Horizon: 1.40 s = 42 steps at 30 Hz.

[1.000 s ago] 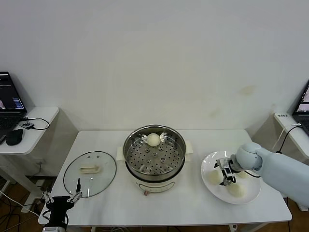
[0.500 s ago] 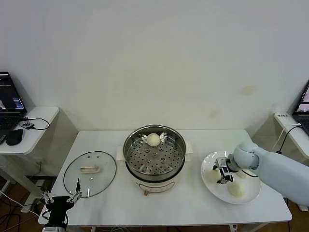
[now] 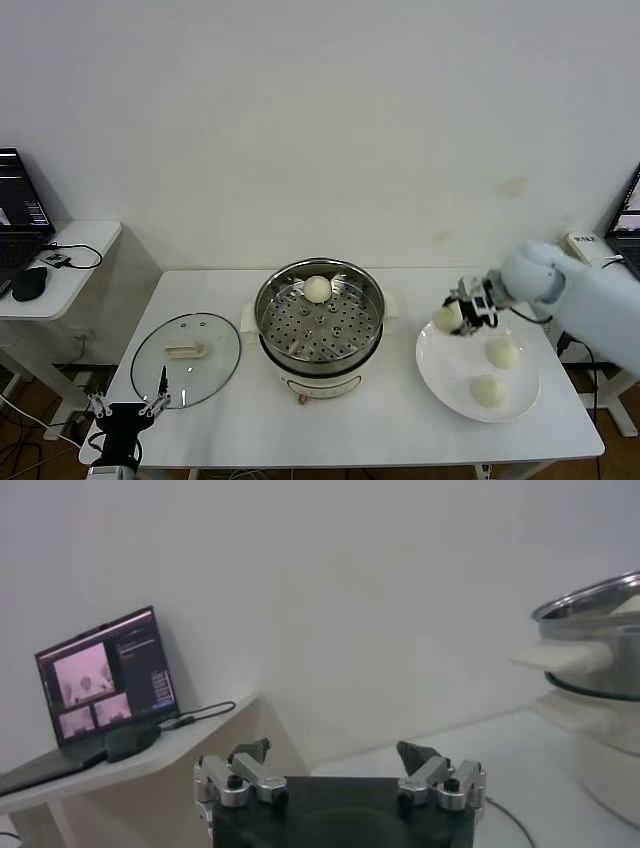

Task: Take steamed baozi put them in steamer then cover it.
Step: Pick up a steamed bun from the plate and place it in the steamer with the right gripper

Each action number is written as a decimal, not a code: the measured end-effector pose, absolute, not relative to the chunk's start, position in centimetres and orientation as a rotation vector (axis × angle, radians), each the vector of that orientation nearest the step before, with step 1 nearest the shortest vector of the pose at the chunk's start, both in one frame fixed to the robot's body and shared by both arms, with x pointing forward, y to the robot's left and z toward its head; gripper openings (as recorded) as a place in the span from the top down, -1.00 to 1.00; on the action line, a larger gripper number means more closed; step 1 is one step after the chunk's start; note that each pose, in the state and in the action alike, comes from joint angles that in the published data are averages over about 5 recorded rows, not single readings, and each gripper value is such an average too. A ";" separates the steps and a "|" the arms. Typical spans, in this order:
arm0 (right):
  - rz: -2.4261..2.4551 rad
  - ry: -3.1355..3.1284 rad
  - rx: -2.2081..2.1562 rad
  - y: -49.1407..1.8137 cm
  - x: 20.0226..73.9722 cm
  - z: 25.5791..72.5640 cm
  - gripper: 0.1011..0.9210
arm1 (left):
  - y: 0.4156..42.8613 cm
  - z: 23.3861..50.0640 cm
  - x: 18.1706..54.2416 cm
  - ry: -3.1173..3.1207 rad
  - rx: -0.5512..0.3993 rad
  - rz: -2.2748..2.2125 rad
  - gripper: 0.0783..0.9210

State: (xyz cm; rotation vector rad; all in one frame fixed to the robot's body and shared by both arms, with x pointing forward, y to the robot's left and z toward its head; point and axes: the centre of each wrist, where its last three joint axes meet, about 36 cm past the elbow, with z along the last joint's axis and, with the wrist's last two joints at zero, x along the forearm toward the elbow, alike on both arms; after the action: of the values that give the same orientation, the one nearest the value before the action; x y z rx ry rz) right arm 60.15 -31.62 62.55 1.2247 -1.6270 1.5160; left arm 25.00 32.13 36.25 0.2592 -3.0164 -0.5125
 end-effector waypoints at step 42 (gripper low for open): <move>1.486 -1.567 1.516 -1.0 61.8 57.2 -0.40 | 32.1 37.0 25.3 -3.054 0.307 -0.474 -0.77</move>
State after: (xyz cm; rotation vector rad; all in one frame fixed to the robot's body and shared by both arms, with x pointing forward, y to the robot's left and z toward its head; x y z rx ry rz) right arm 61.80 -1.00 57.16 1.5160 -1.5673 1.4857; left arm 25.25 32.10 37.03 0.3066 -3.0542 -0.4742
